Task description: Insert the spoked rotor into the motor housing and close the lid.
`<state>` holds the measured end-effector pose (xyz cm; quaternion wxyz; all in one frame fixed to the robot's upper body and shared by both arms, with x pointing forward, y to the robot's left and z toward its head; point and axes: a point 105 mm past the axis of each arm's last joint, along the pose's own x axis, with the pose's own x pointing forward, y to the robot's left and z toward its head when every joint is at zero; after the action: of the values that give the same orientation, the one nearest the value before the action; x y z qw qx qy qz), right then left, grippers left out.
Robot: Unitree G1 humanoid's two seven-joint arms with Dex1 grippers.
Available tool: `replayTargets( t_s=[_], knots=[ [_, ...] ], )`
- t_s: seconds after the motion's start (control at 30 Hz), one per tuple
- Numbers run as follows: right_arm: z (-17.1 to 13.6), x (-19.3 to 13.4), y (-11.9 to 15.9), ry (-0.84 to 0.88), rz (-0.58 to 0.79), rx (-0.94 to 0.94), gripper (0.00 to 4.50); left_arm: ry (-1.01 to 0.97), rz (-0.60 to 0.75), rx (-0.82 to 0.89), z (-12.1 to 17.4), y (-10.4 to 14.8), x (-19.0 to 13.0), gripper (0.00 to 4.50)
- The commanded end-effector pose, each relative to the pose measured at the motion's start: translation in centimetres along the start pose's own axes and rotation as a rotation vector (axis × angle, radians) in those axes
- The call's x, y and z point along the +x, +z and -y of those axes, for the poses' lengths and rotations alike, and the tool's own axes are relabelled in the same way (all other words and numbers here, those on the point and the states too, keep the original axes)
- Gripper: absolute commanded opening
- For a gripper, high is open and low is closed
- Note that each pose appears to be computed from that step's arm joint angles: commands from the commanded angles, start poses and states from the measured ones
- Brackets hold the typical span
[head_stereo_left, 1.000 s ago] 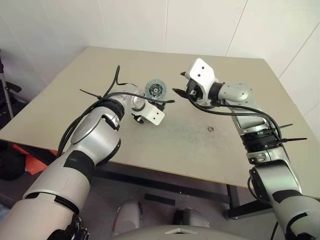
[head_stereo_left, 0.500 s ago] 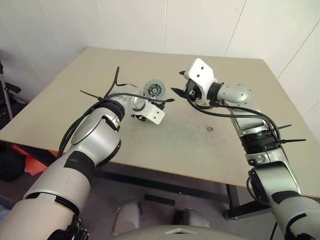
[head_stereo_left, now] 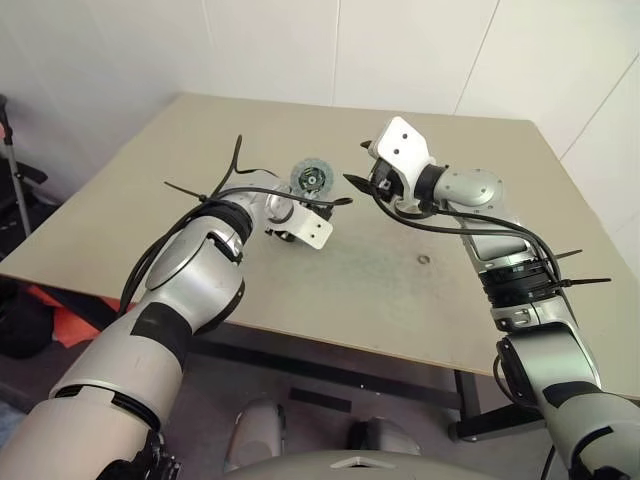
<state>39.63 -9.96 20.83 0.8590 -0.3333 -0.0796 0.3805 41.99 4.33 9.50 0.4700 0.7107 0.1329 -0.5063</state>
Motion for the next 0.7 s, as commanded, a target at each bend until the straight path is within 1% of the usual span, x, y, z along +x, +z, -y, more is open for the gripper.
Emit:
replayTargets(
  t_s=[0.03,0.27,0.43,0.53,0.7],
  knots=[
    [1.1,-0.1,1.3,-0.039,0.035,-0.045,3.21,0.102,0.065,0.061,-2.8,2.7,-0.7,1.98],
    [1.5,-0.3,1.3,-0.063,0.029,-0.05,3.21,0.192,0.12,0.09,-4.7,5.4,-1.0,1.98],
    [1.5,-0.7,1.0,-0.072,0.014,-0.052,3.21,0.246,0.148,0.096,-5.6,6.4,-1.2,1.98],
    [1.8,-0.9,0.9,-0.087,0.008,-0.055,3.21,0.261,0.163,0.106,-5.9,7.1,-1.2,1.98],
    [2.3,-1.2,1.0,-0.113,0.001,-0.063,3.21,0.265,0.216,0.123,-6.1,9.3,-1.0,1.98]
  ],
)
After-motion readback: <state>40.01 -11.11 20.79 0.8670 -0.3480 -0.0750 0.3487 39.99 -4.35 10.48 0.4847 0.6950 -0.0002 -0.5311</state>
